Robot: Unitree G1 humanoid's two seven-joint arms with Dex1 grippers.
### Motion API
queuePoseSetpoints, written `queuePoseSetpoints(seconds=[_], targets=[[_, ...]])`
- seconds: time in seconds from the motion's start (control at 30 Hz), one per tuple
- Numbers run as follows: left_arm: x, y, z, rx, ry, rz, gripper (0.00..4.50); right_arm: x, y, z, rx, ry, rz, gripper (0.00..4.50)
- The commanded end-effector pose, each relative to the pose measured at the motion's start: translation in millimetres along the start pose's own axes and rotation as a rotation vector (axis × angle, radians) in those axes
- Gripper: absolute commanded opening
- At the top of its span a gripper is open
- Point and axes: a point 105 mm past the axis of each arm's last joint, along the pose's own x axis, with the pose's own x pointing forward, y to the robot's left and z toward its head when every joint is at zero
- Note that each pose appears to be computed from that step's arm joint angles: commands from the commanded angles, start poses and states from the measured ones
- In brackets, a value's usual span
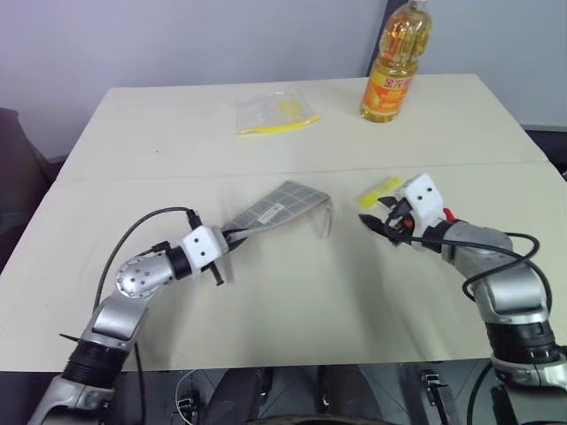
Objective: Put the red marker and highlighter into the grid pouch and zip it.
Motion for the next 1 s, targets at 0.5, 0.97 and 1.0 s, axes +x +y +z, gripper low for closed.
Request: queuePoseSetpoints(seconds=[0.5, 0.97, 1.0], targets=[[14.0, -7.4, 34.2, -0.025, -0.085, -0.024, 0.0, 28.4, 17.0, 17.1, 0.156, -0.112, -0.026, 4.46], [13.5, -8.0, 31.4, -0.057, -0.068, 0.001, 0.0, 29.9, 41.3, 23.6, 0.07, -0.115, 0.089, 0.03], [14.2, -8.4, 30.5, -0.064, -0.065, 0.001, 0.0, 28.1, 48.3, 22.5, 0.032, -0.098, 0.123, 0.03]])
